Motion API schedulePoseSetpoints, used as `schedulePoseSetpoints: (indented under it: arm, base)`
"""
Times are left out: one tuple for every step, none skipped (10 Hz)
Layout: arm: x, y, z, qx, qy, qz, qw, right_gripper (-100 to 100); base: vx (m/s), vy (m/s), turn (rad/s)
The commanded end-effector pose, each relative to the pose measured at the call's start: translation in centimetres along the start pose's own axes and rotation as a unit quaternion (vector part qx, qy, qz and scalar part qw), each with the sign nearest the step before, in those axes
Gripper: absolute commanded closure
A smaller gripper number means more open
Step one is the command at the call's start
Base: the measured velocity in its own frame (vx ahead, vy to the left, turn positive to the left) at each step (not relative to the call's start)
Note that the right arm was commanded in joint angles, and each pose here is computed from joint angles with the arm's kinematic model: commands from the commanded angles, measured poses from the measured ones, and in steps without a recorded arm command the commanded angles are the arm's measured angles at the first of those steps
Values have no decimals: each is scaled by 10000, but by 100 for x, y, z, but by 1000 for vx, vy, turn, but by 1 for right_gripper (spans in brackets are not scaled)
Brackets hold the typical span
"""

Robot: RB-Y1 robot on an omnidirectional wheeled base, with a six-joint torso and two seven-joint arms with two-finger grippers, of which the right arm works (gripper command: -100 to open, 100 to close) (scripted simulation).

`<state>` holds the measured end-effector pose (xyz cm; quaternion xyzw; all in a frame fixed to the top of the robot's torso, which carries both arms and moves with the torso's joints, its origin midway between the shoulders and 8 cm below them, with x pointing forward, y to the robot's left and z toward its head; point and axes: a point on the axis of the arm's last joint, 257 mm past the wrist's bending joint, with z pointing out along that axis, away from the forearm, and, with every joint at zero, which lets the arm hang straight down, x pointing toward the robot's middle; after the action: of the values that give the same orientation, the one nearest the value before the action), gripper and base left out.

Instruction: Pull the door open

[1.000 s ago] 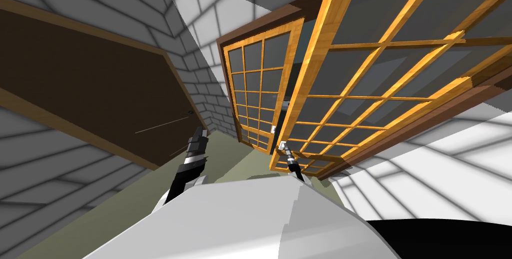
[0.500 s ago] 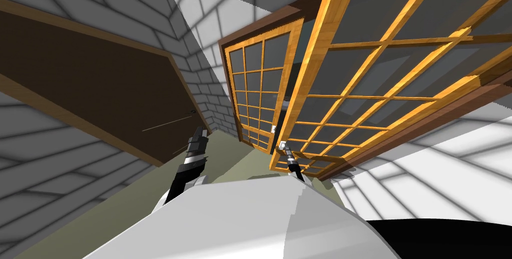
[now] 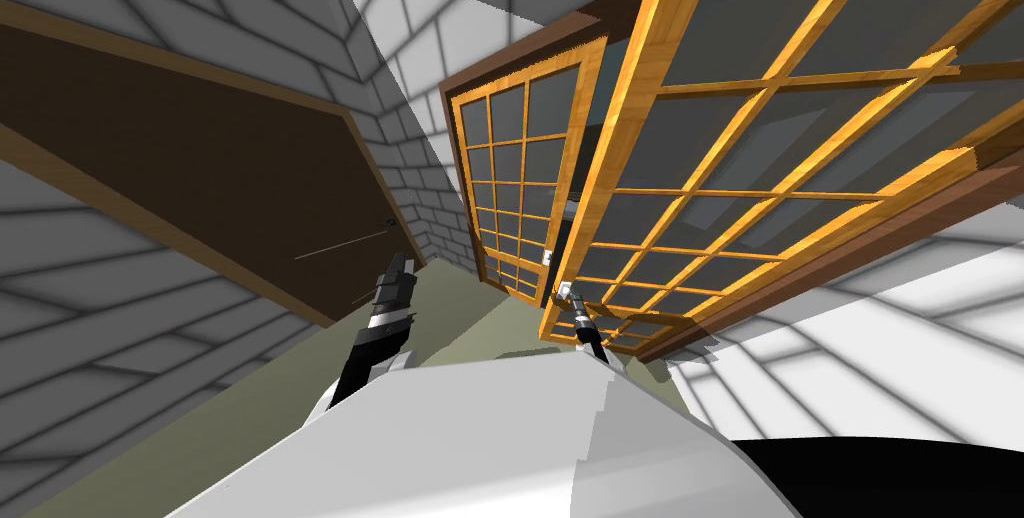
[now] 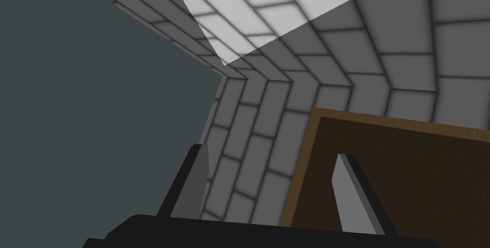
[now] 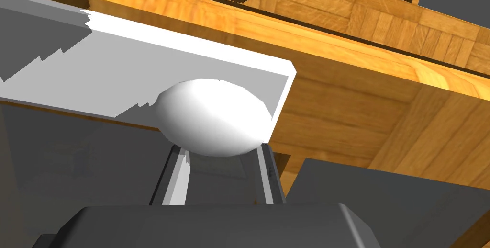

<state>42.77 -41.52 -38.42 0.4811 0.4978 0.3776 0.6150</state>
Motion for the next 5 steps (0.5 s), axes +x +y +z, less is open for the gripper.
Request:
schedulePoseSetpoints:
  arm:
    - [92,35,3,-47,55,316,9995,100]
    - [92,35,3,-47,55,348,9994,100]
    - [85,34,4,-44,38,577,9983,100]
    - [78,33,6,-41,21,736,9973,100]
    - [78,33,6,-41,21,828,9966,100]
  base:
    - [-25,-10,61]
    - [-20,-10,27]
    - [-25,-13,42]
    - [-38,-22,83]
    - [-26,-21,19]
